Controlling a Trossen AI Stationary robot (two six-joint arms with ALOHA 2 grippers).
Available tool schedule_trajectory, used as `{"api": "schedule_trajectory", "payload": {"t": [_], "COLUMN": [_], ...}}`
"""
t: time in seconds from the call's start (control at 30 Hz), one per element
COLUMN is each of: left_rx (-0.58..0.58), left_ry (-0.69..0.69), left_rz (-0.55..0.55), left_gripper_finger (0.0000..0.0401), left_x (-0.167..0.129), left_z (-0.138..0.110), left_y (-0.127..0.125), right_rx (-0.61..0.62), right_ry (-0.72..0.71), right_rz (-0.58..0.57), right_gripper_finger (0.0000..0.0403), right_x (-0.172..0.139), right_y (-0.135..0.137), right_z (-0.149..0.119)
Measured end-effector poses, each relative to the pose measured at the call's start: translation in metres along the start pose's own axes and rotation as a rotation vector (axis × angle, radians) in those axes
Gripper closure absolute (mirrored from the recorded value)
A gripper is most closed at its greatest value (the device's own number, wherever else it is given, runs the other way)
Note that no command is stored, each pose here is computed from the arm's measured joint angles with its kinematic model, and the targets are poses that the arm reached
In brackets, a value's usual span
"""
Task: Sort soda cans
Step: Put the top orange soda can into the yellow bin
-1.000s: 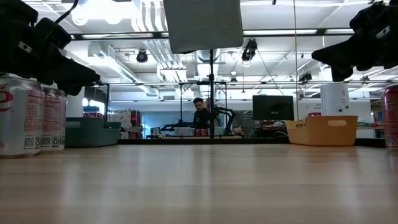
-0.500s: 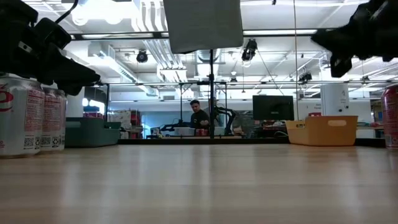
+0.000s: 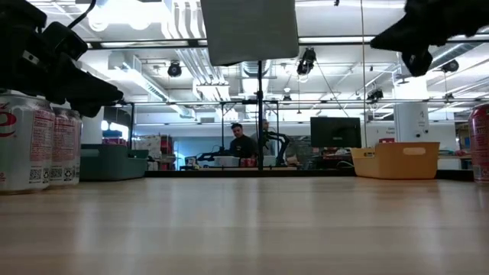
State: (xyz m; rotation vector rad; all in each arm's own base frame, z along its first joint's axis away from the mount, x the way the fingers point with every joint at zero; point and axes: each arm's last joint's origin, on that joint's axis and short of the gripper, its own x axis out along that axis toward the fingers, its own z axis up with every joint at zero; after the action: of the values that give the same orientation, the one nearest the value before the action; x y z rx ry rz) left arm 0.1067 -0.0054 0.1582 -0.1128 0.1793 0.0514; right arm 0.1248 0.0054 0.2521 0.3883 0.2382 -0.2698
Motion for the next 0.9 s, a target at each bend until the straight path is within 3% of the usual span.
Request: {"api": "schedule_trajectory", "payload": {"t": [0.17,0.53,0.6,0.7,0.9], "left_rx": [0.000,0.000,0.000,0.000,0.000], "left_ry": [0.000,-0.002,-0.002,-0.003,-0.003], "left_rz": [0.000,0.000,0.000,0.000,0.000], "left_gripper_finger": [0.0327,0.0327,0.0327,0.0327,0.0327], "left_x": [0.000,0.000,0.000,0.000,0.000], "left_z": [0.000,0.000,0.000,0.000,0.000], "left_y": [0.000,0.000,0.000,0.000,0.000], "right_rx": [-0.057,-0.071,-0.073,0.007,0.123], "right_ry": [0.334,0.988,1.069,1.127,1.161], "right_rz": [-0.198,-0.686,-0.731,-0.693,-0.733], "right_gripper_finger": [0.0320,0.0102,0.0070,0.0038,0.0028], "right_x": [0.022,0.057,0.058,0.061,0.046], "right_y": [0.018,0.049,0.051,0.049,0.027], "right_z": [0.020,0.053,0.055,0.053,0.050]}}
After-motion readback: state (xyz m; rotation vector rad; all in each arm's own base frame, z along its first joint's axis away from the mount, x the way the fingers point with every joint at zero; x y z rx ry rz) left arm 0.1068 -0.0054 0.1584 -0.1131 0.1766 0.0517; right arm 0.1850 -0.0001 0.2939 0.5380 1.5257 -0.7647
